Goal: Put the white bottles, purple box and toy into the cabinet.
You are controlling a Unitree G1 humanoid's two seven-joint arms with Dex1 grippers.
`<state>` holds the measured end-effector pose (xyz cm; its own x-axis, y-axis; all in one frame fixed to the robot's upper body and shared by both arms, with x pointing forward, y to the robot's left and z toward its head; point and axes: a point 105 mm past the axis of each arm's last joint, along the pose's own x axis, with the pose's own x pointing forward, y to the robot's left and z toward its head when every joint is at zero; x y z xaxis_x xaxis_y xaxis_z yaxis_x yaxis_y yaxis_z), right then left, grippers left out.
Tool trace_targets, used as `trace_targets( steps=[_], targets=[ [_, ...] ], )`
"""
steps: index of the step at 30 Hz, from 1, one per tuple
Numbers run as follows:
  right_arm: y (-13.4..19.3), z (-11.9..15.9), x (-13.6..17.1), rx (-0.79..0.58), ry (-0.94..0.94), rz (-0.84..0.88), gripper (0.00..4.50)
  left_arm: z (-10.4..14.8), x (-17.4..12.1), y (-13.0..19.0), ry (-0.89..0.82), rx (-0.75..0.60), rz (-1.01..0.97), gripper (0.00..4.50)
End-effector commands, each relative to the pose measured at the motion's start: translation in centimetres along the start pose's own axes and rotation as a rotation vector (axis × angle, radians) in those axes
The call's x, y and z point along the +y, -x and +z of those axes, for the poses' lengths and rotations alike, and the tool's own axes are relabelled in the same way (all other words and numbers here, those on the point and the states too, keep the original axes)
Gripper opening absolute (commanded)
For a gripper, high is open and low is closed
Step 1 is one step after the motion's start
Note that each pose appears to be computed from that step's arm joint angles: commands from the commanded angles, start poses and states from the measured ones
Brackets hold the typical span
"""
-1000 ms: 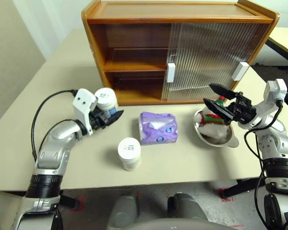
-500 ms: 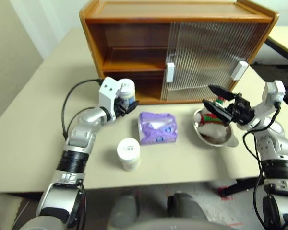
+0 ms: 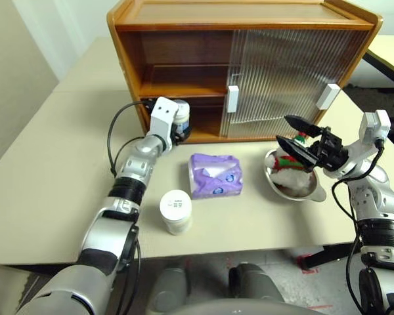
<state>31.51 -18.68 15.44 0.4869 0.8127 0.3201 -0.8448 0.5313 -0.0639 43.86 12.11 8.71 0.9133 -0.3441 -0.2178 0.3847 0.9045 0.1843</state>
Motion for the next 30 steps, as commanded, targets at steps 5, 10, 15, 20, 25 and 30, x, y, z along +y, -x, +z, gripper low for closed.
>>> trace_targets(
  steps=[5,10,15,20,25,30],
  targets=[
    [-0.1,-0.5,0.9,0.029,0.001,0.02,4.5,0.8,0.0,-1.2,-0.008,-0.022,0.05,3.16],
    [-0.2,-1.2,1.9,0.075,-0.016,0.065,4.5,1.0,-0.5,-1.7,-0.002,-0.018,0.062,3.16],
    [-0.4,-1.2,2.1,0.091,-0.02,0.08,4.5,1.4,-0.5,-2.1,0.055,-0.026,0.097,3.16],
    [-0.6,-1.2,2.1,0.094,-0.02,0.086,4.5,1.2,-0.6,-2.2,0.083,-0.023,0.102,3.16],
    [-0.6,-1.2,2.2,0.094,-0.02,0.092,4.5,1.2,-0.9,-2.3,0.091,-0.02,0.096,3.16],
    [-0.6,-1.2,2.2,0.096,-0.019,0.092,4.5,1.1,-1.4,-2.4,0.103,-0.014,0.08,3.16]
  ],
)
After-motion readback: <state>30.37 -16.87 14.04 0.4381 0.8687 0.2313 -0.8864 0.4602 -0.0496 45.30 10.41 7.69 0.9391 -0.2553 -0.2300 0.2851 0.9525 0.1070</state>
